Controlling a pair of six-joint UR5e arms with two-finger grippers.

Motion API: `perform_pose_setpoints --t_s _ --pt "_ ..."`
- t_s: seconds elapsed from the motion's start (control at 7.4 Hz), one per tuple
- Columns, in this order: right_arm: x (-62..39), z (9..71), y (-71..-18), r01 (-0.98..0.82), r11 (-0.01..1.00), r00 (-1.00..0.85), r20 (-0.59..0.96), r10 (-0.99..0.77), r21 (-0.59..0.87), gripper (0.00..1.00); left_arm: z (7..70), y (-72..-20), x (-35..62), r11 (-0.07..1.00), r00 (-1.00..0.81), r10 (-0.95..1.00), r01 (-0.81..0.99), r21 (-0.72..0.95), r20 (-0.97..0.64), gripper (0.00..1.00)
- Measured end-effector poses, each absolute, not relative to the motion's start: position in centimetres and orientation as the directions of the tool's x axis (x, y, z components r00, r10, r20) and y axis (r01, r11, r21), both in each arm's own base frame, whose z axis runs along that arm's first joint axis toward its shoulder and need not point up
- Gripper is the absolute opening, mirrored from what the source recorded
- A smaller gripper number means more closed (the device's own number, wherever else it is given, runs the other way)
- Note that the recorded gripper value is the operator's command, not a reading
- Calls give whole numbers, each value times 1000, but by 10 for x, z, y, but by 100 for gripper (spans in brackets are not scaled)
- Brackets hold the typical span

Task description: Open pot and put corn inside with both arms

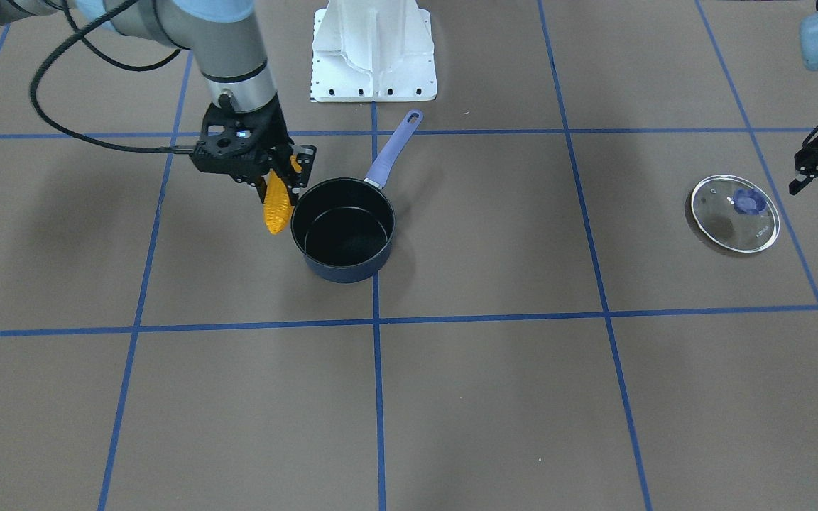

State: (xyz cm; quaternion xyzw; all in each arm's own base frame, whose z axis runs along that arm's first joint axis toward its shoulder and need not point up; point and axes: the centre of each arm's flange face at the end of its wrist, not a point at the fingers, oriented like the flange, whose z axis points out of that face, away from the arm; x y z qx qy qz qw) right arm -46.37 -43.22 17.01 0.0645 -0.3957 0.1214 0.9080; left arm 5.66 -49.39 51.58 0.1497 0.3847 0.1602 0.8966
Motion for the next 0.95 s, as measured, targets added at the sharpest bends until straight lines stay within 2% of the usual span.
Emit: perform_pose_setpoints --t_s 0.14,0.27,0.41,0.95 --pt "-490 159 -433 -283 959 658 733 173 27 22 517 -494 57 905 653 401 -172 390 -642 98" --pt "-508 159 -435 -287 957 654 737 168 37 85 518 -493 56 906 654 398 -172 386 -644 98" --pt "-523 166 -440 -289 956 647 745 160 46 100 521 -490 56 909 654 394 -172 380 -645 98" --pt "-529 179 -456 -306 949 644 751 146 79 100 530 -483 54 918 658 377 -170 359 -652 98"
